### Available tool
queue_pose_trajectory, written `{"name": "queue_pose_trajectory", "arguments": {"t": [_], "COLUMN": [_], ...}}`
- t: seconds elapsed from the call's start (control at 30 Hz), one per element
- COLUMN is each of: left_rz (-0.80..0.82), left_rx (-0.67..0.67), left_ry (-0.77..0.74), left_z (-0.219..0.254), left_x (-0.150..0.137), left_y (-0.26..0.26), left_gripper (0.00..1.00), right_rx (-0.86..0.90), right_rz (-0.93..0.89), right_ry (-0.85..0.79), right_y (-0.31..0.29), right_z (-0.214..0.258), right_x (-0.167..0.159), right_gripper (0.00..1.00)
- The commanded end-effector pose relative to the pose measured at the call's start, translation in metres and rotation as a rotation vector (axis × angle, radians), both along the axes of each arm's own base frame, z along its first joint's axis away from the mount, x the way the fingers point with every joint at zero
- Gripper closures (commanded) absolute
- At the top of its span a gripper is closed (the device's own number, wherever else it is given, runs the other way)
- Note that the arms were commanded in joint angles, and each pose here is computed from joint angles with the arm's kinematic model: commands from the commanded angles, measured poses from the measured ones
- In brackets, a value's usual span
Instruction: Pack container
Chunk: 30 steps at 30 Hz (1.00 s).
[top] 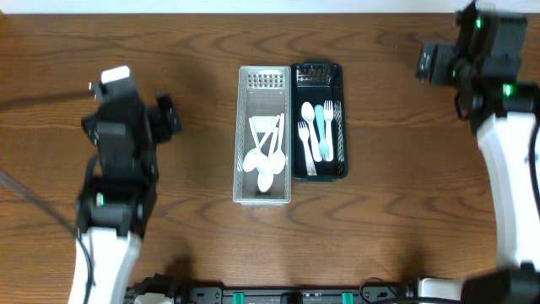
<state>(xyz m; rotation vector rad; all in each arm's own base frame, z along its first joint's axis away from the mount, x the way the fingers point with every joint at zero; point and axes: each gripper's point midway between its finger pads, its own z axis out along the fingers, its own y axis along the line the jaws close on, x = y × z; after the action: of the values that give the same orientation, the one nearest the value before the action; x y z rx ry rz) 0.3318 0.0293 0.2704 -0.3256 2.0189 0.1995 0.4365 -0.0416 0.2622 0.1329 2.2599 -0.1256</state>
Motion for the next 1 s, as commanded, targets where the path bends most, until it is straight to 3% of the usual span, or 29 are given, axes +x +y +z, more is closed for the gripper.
{"name": "queue_pose_trajectory", "arguments": {"t": [0.0, 0.13, 0.27, 0.5, 0.67, 0.97], "left_rz": [-0.008, -0.063, -0.240, -0.345, -0.388, -0.387], "left_rx": [0.006, 0.032, 0.004, -0.044, -0.059, -0.060], "left_ry": [-0.039, -0.089, -0.059, -0.122, -0.126, -0.102], "left_z": [-0.022, -0.044, -0.075, -0.067, -0.067, -0.072], "left_x": [-0.032, -0.069, -0.098, -0.113, -0.114, -0.116], "left_y": [0.001, -0.003, -0.028, -0.045, -0.054, -0.053], "left_gripper": [0.02, 0.02, 0.02, 0.02, 0.02, 0.02], "right_rx": [-0.001, 0.004, -0.032, -0.034, -0.034, -0.040], "right_rz": [-0.019, -0.041, -0.087, -0.105, -0.108, -0.106], "right_ry": [0.014, 0.006, -0.005, -0.007, 0.048, 0.132], "right_y": [0.001, 0.005, 0.002, 0.004, 0.003, 0.003], "right_z": [-0.015, -0.033, -0.048, -0.070, -0.083, -0.097], "right_x": [-0.037, -0.086, -0.138, -0.203, -0.232, -0.248], "right_gripper": [0.01, 0.01, 0.01, 0.01, 0.01, 0.01]}}
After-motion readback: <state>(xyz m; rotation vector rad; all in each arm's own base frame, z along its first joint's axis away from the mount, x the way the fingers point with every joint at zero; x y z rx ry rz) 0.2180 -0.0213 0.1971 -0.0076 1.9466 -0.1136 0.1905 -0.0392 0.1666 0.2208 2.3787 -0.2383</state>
